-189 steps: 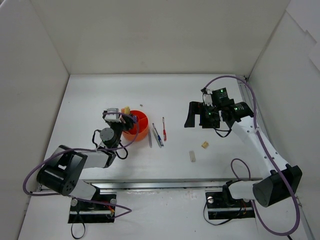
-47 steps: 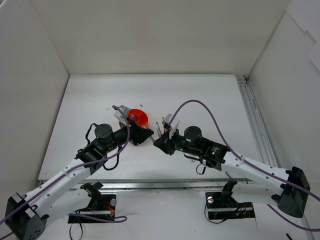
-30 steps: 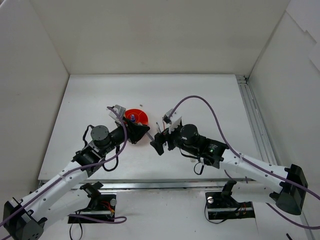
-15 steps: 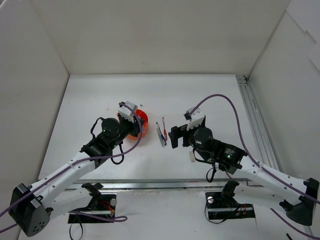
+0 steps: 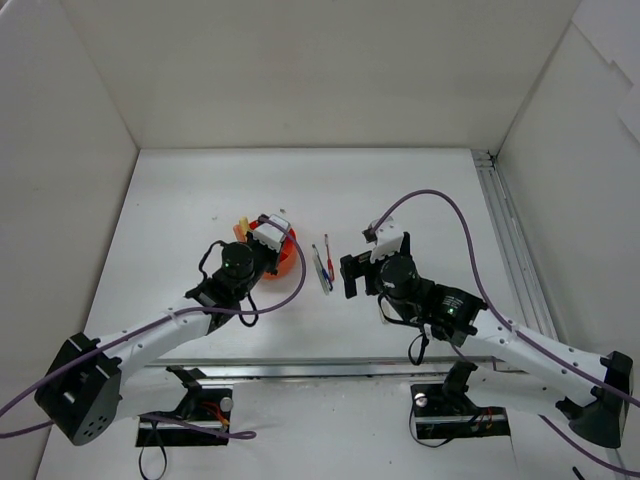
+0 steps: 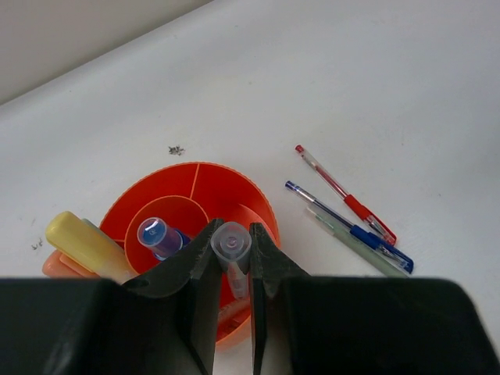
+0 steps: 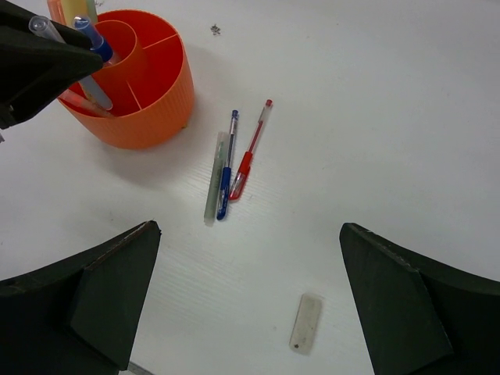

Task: Sort the stationery into containers
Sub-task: Place the pen in the storage box.

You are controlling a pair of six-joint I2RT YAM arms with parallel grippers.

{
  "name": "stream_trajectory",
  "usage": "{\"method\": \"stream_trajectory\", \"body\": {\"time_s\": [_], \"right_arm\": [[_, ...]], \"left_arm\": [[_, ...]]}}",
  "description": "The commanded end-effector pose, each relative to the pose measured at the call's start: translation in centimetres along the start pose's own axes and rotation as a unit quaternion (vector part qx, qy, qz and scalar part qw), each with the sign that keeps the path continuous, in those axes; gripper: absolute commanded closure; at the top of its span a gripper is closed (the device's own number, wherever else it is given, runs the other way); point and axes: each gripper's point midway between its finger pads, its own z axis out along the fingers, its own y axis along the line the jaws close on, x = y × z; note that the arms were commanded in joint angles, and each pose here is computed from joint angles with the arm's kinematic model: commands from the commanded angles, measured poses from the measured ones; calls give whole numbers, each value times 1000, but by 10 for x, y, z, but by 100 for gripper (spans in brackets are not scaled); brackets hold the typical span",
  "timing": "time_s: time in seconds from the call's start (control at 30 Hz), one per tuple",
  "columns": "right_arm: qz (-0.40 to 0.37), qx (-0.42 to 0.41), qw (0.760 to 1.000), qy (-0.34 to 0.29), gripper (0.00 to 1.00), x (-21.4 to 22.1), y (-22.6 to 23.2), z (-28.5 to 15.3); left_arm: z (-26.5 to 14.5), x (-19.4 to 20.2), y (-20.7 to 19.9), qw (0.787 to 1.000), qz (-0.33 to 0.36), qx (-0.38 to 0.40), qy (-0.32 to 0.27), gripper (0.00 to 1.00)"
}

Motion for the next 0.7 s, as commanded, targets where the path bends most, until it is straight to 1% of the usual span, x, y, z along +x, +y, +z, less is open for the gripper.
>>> {"method": "stream_trajectory", "body": {"time_s": [0.0,0.17,0.27,0.47,0.5,0.53,0.6,0.63,0.67], "right_arm": [[6,20,999,-25,2,-16,-6,3],[3,26,999,-22,2,-15,-8,5],[3,27,999,-23,2,-16,-8,6],[6,33,999,-25,2,-15,-12,5],[7,33,999,-25,2,-16,-13,4],[9,34,999,-26,2,-17,-14,5],[9,35,999,-26,2,-17,-14,5],[8,35,999,-25,2,-17,-14,5],[8,34,999,-25,2,-17,-14,6]], "left_arm": [[7,-43,15,996,17,-35,-82,100],[9,-54,10,994,14,-15,-103,100],[9,-58,15,994,14,-22,-110,100],[13,-46,20,994,-9,-16,-104,100],[13,-39,28,995,-14,-26,-98,100],[14,-40,22,994,-20,-10,-103,100],[12,-36,24,994,-20,-10,-103,100],[12,-36,20,994,-39,-2,-104,100],[10,-34,23,994,-42,-3,-103,100]]}}
